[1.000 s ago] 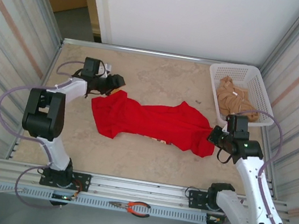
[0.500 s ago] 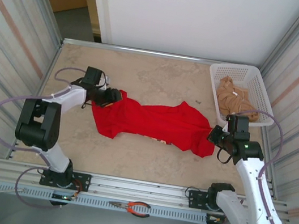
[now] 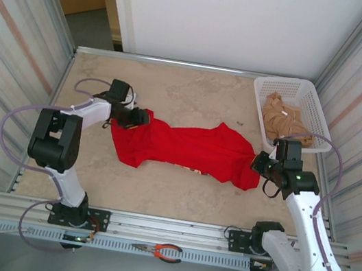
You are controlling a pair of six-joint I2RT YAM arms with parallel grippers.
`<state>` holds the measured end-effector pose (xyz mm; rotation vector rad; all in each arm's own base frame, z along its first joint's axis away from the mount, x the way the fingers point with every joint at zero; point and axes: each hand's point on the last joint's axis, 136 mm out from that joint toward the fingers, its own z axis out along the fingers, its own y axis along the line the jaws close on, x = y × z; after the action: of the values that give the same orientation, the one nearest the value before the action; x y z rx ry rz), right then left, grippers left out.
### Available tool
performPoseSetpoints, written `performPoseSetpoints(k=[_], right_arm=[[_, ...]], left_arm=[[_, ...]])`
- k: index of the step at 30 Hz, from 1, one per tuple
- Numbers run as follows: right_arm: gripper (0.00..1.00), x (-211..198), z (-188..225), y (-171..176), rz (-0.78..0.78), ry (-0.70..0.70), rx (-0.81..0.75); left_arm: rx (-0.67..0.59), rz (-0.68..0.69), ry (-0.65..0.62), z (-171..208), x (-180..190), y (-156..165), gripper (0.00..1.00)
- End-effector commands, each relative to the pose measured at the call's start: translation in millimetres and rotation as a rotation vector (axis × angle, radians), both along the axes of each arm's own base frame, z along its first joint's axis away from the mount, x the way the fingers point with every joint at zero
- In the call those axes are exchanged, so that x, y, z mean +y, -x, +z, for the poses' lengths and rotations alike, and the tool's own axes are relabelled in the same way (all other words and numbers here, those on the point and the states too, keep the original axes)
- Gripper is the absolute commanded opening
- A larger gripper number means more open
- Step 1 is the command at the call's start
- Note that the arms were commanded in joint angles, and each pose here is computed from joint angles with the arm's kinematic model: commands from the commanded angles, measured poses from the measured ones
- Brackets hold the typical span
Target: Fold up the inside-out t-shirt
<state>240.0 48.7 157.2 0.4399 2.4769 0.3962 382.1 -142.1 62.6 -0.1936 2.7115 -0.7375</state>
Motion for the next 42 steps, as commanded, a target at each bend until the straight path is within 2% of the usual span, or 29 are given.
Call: performPoseSetpoints(k=[1, 8, 21, 38, 42], right_arm=[[0.0, -1, -1, 0, -0.012, -0.011, 0.0], [0.0, 1, -3, -2, -0.009, -0.017, 0.001], [0.0, 1, -1, -4, -0.01, -0.026, -0.006], [0.0, 1, 2, -5, -0.013, -0.031, -0.014], [0.0, 1, 3, -5, -0.013, -0.031, -0.015]], left_arm=[[-0.002, -0.054, 0.021, 5, -10, 3, 0.47], [-0.033, -0.062, 0.044, 21, -13, 11, 0.36], [0.002, -0.061, -0.057, -3, 1, 17, 0.38], [0.011, -0.108, -0.039, -10, -9, 22, 0.38], [0.011, -0.112, -0.038, -10, -10, 22, 0.3]])
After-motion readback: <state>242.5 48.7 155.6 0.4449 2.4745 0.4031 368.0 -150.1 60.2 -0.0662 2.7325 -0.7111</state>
